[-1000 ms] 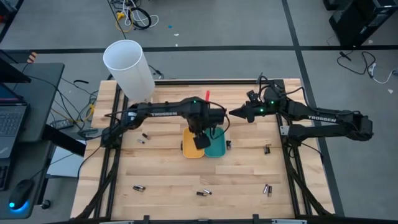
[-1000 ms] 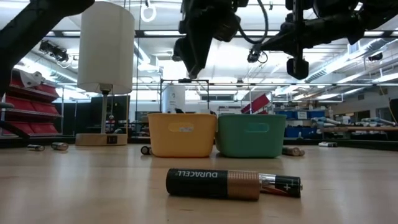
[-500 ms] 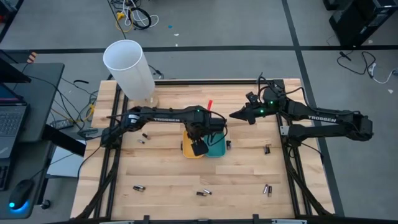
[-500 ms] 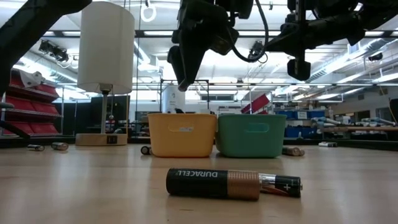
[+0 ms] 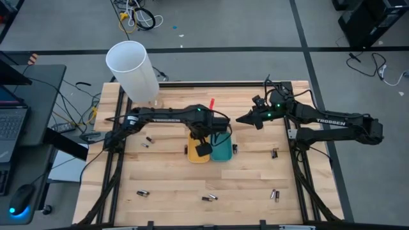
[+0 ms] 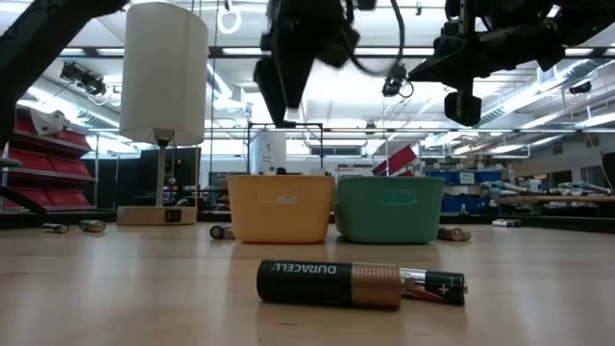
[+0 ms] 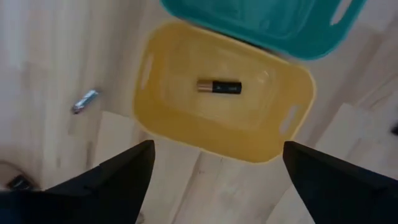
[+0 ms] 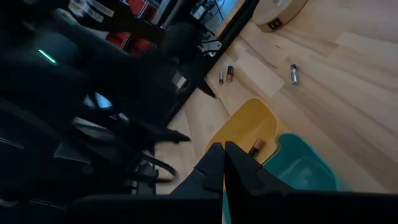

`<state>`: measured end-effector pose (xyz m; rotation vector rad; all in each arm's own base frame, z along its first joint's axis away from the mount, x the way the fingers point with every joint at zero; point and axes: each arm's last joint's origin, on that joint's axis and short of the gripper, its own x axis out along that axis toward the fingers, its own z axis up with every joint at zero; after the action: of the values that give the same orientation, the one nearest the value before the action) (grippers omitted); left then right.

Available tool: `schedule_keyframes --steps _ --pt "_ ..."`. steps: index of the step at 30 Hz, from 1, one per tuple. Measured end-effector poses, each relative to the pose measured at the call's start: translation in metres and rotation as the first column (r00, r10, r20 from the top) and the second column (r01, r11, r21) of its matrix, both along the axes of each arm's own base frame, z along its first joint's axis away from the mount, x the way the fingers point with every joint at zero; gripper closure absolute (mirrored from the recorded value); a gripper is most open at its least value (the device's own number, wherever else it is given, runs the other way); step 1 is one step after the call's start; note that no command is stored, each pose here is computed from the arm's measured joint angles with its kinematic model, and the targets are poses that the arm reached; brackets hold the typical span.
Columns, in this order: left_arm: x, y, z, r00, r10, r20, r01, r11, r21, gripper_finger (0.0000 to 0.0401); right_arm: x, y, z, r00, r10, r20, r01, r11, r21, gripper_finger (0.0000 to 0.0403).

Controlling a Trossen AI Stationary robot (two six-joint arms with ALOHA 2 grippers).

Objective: Sort batteries
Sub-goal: Put the black battery into the yellow bin

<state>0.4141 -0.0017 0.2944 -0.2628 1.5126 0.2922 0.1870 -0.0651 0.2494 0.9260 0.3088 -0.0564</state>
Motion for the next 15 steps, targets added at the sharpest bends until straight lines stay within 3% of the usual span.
schedule_keyframes --steps 5,10,15 --pt "-0.019 0.007 0.035 0.989 0.107 0.100 -0.114 0.992 0.057 0.0044 0.000 0.000 0.000 1.000 0.000 0.000 0.000 1.000 -0.013 0.0401" --pt "-0.048 0.011 0.074 0.942 0.235 0.239 -0.274 0.951 0.146 0.0045 0.000 -0.001 0.000 1.000 -0.008 -0.003 0.008 1.000 -0.014 0.0401" --pt "-0.083 0.006 0.072 0.927 0.311 0.208 -0.346 0.924 0.161 0.0045 -0.001 -0.001 -0.001 1.000 -0.010 -0.014 0.010 1.000 -0.002 0.0401"
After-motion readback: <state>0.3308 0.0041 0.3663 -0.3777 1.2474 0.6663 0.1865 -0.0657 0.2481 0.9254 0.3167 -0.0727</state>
